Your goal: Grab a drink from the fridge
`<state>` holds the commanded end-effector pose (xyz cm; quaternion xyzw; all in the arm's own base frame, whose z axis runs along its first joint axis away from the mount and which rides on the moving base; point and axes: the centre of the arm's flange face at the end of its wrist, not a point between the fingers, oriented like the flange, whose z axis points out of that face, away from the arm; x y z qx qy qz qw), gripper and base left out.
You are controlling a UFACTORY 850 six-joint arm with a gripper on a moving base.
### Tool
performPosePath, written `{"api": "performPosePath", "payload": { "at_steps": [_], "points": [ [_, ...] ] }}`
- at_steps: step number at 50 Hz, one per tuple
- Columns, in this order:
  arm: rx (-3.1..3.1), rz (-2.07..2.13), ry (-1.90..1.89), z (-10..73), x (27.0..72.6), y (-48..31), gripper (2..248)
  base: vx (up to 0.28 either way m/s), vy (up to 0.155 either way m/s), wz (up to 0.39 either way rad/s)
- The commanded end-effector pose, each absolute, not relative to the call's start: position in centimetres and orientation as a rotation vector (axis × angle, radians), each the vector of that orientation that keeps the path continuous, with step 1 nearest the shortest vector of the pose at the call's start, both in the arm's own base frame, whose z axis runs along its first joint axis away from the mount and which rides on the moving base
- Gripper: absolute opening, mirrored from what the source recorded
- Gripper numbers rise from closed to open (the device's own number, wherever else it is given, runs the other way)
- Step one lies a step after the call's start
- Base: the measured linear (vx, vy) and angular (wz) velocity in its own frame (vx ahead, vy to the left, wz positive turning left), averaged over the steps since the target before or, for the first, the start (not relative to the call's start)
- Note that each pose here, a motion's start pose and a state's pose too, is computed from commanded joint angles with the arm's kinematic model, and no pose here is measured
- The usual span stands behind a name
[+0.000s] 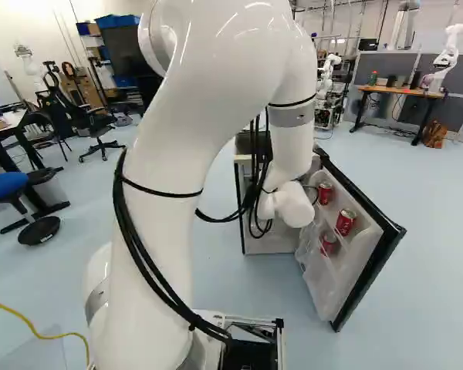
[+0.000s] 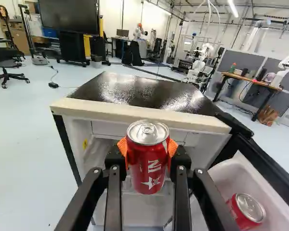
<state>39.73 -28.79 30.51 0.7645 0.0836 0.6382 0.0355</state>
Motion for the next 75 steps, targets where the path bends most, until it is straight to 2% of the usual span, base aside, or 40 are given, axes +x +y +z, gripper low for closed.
{"api": "performPosePath", "payload": {
  "at_steps": [40,75],
  "points": [
    [2.195,2.004,0.234,35.2,42.1,-30.1,97,0.000,0.000,0.000],
    [2.077,2.050,0.123,36.4,48.1,-31.2,97,0.000,0.000,0.000]
  ]
}}
